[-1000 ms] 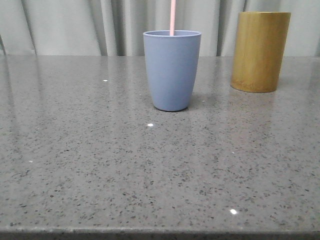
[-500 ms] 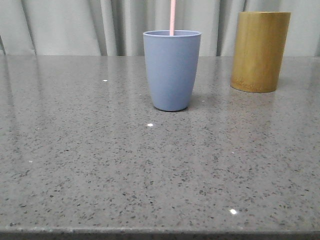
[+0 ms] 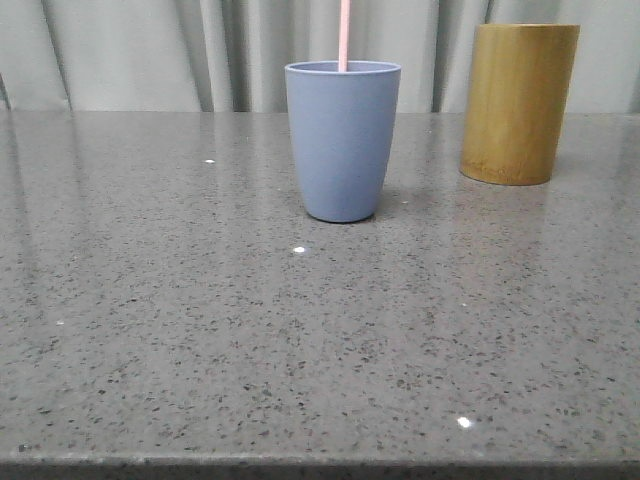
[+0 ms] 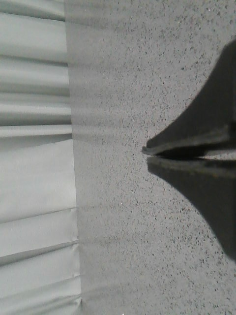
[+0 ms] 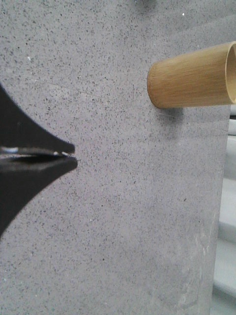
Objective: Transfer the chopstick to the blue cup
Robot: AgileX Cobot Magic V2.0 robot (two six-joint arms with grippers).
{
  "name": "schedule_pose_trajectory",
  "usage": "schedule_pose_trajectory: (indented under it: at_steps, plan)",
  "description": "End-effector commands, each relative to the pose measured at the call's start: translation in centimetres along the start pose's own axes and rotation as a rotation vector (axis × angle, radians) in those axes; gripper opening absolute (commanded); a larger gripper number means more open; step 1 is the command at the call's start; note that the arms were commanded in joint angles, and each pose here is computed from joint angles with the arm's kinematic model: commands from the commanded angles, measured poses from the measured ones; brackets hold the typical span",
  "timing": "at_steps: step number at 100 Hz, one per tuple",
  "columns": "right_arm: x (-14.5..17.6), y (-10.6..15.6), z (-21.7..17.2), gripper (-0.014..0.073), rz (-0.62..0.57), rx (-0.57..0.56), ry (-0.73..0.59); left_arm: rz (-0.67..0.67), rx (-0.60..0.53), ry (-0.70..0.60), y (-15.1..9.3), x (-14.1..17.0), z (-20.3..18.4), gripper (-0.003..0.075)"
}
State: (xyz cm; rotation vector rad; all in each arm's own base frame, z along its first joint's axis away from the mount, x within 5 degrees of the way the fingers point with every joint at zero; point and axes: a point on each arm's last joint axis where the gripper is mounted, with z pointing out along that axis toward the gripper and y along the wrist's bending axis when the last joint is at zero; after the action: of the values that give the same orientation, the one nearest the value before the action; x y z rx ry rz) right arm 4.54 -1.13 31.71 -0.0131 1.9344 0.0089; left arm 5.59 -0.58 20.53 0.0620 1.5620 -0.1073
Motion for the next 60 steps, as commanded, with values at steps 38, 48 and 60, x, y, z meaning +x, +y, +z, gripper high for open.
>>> schedule_pose_trajectory:
  at_steps: [38, 48, 60]
  plan:
    - [2.7, 1.2, 0.9, -0.0068, -0.029, -0.038, -0.206, -0.01, 0.006, -0.106, -0.1, -0.6, -0.3, -0.0019]
    - [4.2, 1.4, 1.6, -0.0068, 0.015, -0.041, -0.296, -0.01, 0.006, -0.106, -0.1, -0.6, -0.3, -0.0019]
    - [6.1, 1.3, 2.3, -0.0068, 0.019, -0.036, -0.373, -0.01, 0.006, -0.106, -0.1, -0.6, -0.3, -0.0019]
